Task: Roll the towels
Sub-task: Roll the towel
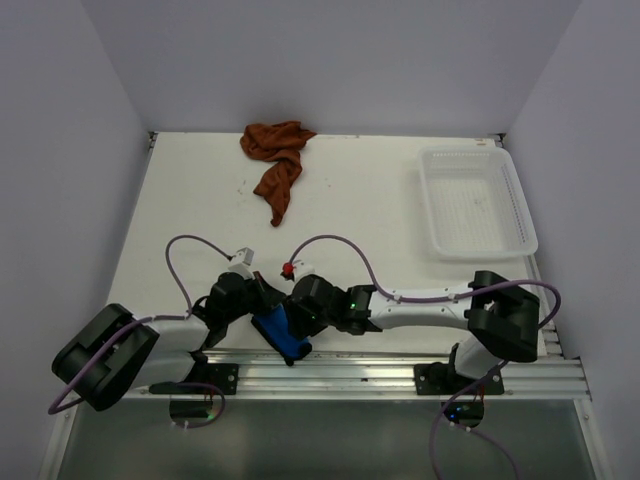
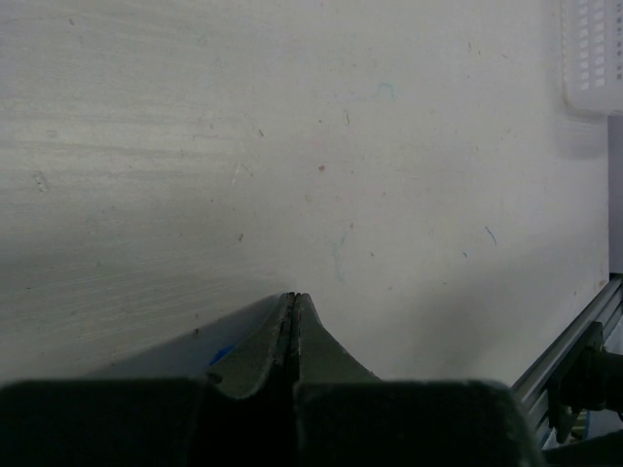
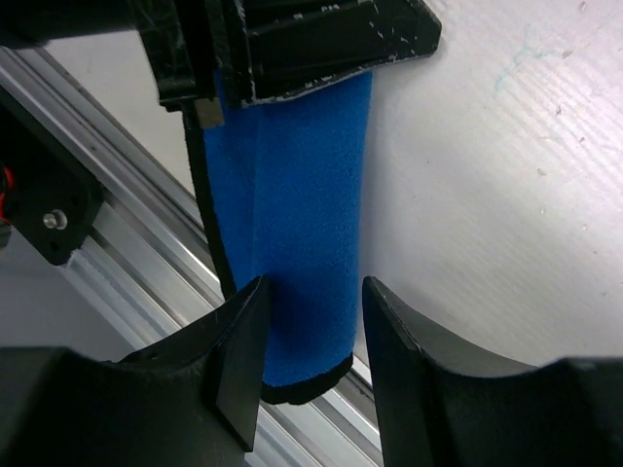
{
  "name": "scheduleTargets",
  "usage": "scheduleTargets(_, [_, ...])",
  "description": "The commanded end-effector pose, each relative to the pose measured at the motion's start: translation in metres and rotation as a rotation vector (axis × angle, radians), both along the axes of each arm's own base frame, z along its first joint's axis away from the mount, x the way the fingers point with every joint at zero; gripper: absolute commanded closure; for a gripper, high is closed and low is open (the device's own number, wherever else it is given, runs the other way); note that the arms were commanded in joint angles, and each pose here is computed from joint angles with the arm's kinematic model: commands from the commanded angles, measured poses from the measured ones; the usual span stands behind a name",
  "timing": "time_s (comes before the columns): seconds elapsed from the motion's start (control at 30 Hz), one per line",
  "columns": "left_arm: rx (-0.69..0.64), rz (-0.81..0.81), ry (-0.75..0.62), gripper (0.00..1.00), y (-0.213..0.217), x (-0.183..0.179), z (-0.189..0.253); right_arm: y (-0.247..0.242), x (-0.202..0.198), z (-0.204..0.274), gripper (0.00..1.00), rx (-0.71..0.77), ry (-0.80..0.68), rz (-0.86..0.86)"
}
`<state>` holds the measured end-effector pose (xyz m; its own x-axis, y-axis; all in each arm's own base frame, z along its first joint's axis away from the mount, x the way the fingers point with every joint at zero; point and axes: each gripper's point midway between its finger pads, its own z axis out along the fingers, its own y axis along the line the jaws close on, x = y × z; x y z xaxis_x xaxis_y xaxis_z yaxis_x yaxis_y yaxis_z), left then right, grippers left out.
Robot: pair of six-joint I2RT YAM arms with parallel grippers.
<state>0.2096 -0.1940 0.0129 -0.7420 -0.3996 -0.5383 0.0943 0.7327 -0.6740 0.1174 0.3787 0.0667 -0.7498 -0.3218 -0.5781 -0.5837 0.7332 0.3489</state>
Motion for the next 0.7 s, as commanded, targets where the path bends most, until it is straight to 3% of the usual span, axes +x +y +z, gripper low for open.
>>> scheduleTargets(0.0, [0.093,0.024,0.110,1.00,0.029,-0.036,-0.043,0.010,-0.001,-0.004,0.53,0.030,0.037,-0.017])
scheduleTargets(0.53, [0.084,0.019,0.098,1.00,0.028,-0.036,-0.039,0.010,-0.030,-0.048,0.50,-0.093,0.067,0.035])
scheduleTargets(0.67, [0.131,0.027,0.112,1.00,0.033,-0.034,-0.039,0.010,-0.036,-0.053,0.52,-0.117,0.047,0.037])
